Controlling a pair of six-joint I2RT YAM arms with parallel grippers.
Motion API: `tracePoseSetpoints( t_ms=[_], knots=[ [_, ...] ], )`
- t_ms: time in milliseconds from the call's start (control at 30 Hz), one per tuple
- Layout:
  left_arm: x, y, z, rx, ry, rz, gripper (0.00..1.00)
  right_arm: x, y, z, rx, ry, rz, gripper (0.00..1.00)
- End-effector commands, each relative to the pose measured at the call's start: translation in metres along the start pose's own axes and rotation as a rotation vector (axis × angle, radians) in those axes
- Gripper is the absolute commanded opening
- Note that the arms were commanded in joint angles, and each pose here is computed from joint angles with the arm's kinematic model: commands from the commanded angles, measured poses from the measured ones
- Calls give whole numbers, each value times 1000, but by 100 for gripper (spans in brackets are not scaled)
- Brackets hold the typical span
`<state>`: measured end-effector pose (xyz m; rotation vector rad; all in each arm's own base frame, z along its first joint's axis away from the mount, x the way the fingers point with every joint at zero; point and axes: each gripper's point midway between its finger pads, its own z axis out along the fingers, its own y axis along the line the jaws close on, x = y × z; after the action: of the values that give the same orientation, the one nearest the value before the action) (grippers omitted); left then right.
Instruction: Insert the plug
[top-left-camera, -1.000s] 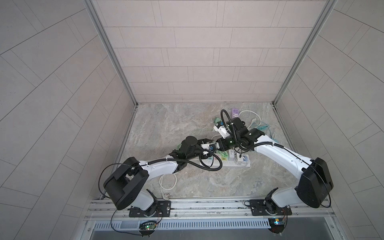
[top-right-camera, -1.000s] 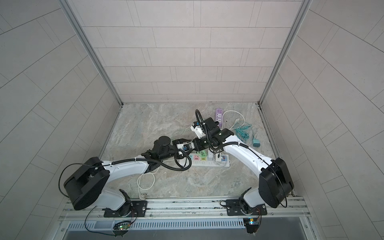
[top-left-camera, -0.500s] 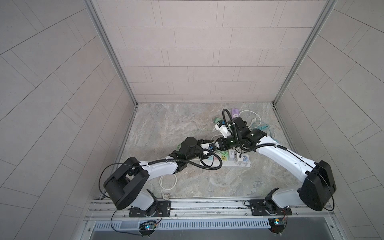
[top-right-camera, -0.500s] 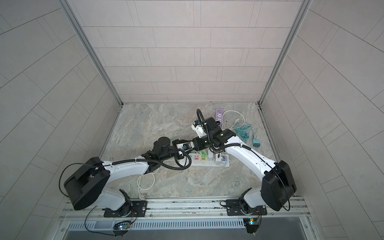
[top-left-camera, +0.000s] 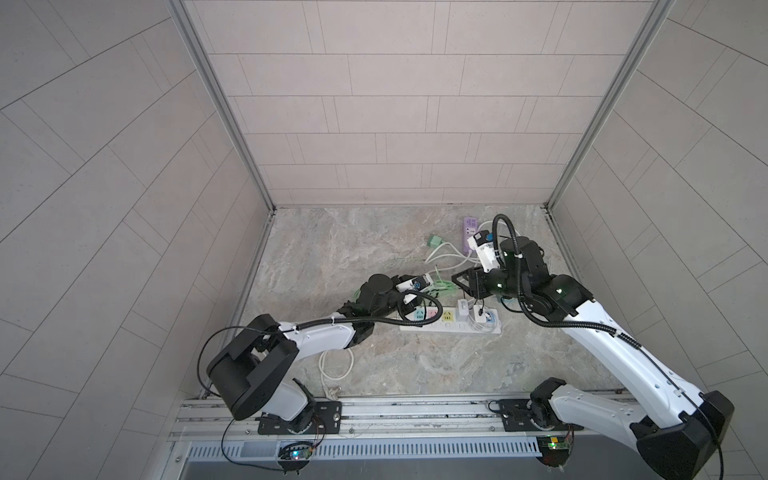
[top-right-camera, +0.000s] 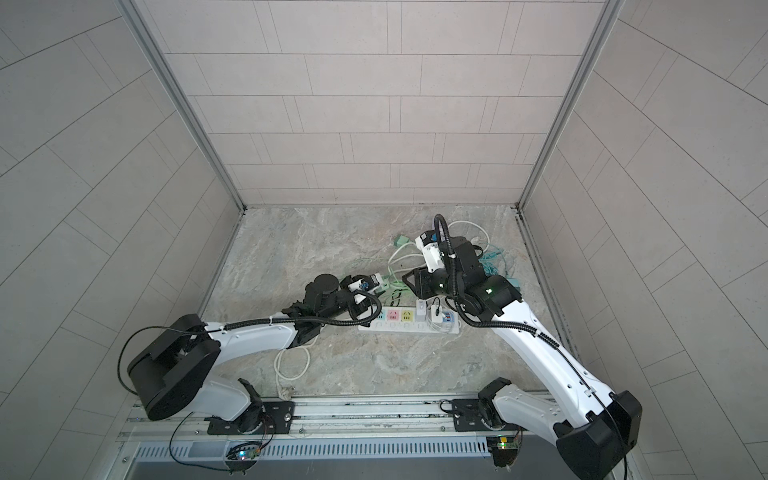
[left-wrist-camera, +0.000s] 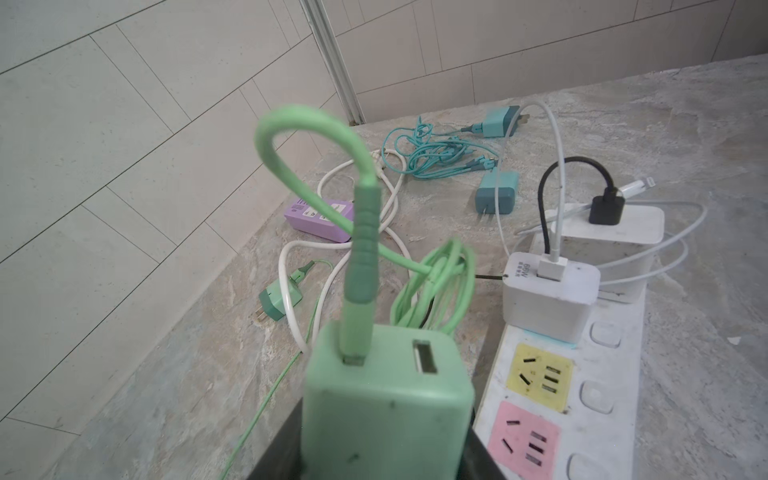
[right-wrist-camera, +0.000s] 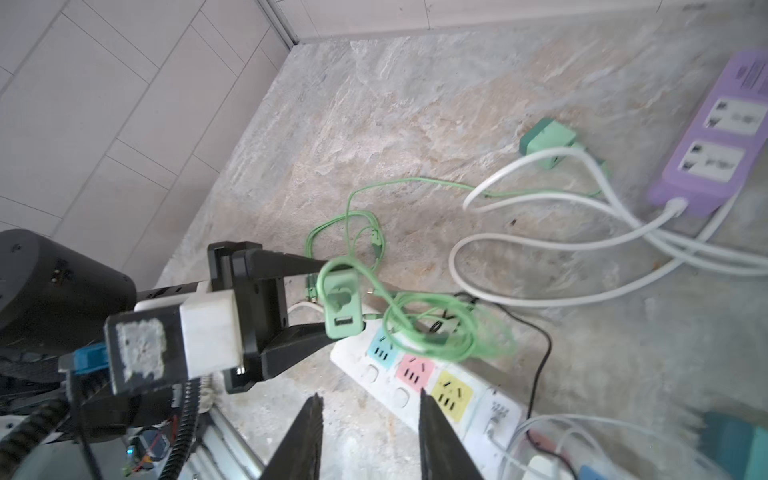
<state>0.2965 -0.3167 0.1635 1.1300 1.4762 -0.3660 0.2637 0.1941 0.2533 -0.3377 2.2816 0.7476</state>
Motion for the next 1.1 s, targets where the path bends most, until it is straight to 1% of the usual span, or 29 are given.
tracePoseSetpoints(
  t_ms=[0, 67, 100, 200, 300, 400, 467, 767, 933, 1033, 1067],
  knots=[
    [-29, 10, -10, -29, -116, -69, 16, 15, 13, 7, -58, 21, 7, 29],
    [-32, 8, -13, -17, -131, -92, 16, 22, 18, 14, -69, 38, -7, 28],
    [-34, 7, -15, -14, -139, -101, 16, 25, 21, 18, -72, 50, -16, 29],
    [-34, 4, -18, 0, -140, -117, 16, 27, 24, 29, -59, 53, -34, 41],
    [-33, 0, -21, 18, -145, -124, 16, 22, 23, 40, -54, 37, -23, 47],
    [-33, -4, -24, 34, -155, -134, 16, 17, 24, 47, -60, 30, -23, 48],
    [-33, -6, -24, 46, -155, -142, 16, 13, 24, 50, -54, 24, -23, 49],
    [-33, -15, -19, 101, -174, -173, 16, 5, 33, 63, -106, 18, -34, 48],
    [-33, -17, -18, 110, -178, -175, 16, 7, 35, 73, -113, 36, -32, 47],
    [-32, -19, -19, 117, -179, -173, 16, 6, 39, 79, -126, 35, -29, 44],
    [-32, -19, -18, 116, -179, -173, 16, 7, 38, 81, -121, 36, -28, 40]
  ],
)
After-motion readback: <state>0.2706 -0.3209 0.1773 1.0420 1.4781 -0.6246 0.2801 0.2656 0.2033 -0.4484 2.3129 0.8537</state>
